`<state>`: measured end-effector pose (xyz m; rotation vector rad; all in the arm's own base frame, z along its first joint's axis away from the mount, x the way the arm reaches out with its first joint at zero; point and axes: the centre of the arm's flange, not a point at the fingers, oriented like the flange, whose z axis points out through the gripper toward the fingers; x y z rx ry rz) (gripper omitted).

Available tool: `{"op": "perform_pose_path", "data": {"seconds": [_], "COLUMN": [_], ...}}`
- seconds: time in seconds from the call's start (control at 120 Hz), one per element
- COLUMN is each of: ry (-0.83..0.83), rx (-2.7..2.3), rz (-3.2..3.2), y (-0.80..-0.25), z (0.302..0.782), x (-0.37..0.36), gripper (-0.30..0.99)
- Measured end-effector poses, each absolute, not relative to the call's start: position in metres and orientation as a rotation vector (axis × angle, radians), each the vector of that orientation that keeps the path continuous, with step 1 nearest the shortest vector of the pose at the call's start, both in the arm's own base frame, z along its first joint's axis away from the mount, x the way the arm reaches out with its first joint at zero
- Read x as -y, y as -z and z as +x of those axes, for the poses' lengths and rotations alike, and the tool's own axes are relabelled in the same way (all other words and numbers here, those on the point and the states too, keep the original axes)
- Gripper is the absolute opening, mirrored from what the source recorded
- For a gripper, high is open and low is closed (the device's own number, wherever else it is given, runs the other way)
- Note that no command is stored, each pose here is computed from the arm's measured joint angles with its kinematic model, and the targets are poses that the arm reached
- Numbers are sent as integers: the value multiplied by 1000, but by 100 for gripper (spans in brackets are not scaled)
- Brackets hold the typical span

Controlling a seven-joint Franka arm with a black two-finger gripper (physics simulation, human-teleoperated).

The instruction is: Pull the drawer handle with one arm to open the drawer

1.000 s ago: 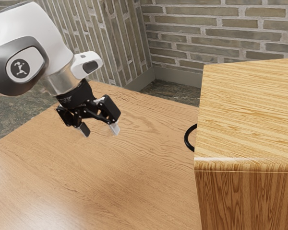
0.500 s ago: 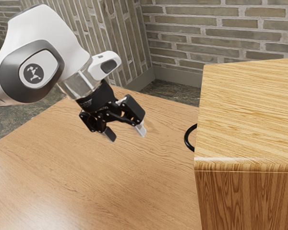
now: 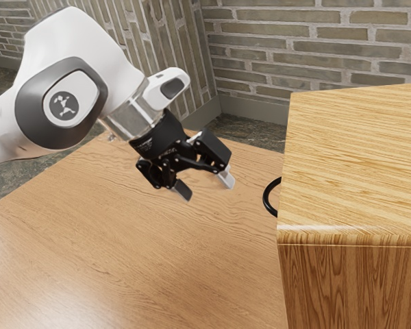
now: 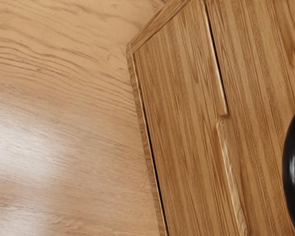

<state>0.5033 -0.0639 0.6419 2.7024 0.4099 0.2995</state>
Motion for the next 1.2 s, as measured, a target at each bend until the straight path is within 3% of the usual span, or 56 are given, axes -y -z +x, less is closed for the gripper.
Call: {"op": "perform_pose_path", "data": {"seconds": [1.2], "ry": [-296], "rx": [-321], "rz": [2668], "y": [-630], "z": [522], "x": [118], "gripper": [69]}}
